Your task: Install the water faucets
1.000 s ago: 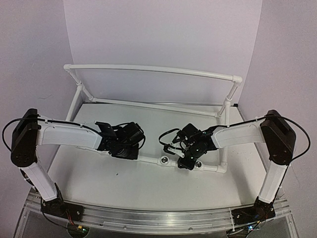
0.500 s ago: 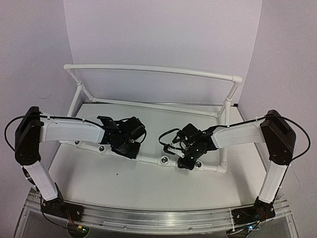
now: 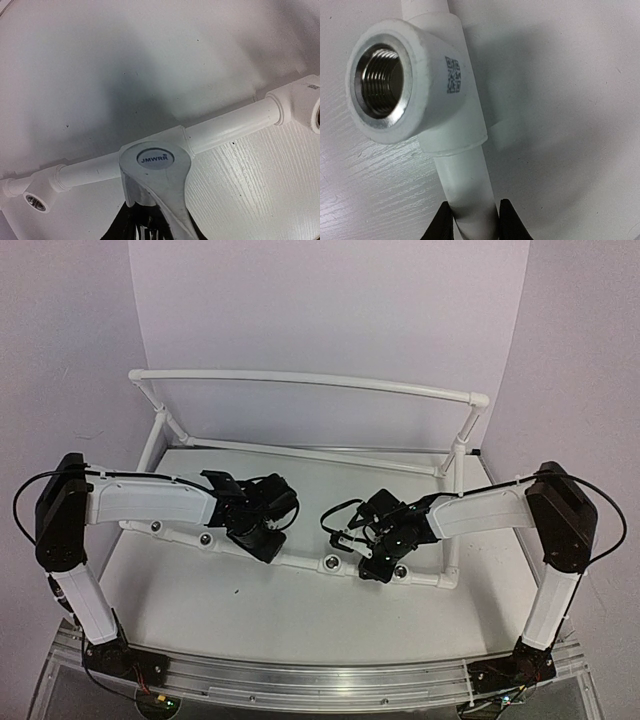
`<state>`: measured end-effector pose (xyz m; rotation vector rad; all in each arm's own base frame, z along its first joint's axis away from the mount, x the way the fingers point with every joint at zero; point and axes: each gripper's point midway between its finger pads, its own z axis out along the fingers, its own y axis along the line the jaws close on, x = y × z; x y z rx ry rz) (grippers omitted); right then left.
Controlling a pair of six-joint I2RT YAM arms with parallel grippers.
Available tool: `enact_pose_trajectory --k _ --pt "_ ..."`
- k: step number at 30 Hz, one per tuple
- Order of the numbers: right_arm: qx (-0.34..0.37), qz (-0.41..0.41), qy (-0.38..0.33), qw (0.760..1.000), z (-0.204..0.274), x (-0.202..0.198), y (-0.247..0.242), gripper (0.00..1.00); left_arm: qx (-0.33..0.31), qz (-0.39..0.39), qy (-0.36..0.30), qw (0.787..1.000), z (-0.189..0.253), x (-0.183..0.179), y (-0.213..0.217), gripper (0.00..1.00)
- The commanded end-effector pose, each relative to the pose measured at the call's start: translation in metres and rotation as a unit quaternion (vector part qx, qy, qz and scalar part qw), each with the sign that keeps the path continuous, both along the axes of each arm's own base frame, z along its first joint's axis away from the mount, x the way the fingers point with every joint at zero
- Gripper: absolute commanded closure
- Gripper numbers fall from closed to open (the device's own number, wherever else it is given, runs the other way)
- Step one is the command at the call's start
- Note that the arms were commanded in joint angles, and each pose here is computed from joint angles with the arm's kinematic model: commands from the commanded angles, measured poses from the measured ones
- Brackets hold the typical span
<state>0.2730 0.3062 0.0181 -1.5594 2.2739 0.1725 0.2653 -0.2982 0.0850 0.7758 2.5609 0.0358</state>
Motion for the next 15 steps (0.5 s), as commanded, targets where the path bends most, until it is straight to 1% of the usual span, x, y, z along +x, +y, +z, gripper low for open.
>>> enact_pose_trajectory --k 1,4,7,15 --pt "0.003 -0.028 0.026 0.999 -0.007 -0.005 0.003 1.0 0.047 -0.087 0.058 0.993 -0.021 -0.028 0.014 1.0" --pt "0.003 -0.028 0.027 0.999 -0.008 -0.006 0.003 1.0 0.047 -0.124 0.04 0.99 -0.01 -0.028 0.014 1.0" --pt "0.003 -0.027 0.028 0.999 -0.008 -0.006 0.003 1.0 0.057 -0.163 0.037 0.984 -0.006 -0.03 0.014 1.0" --pt "0.003 -0.028 0.029 0.999 -0.008 -0.006 0.003 1.0 0.12 -0.231 0.049 0.964 -0.02 -0.031 0.021 1.0"
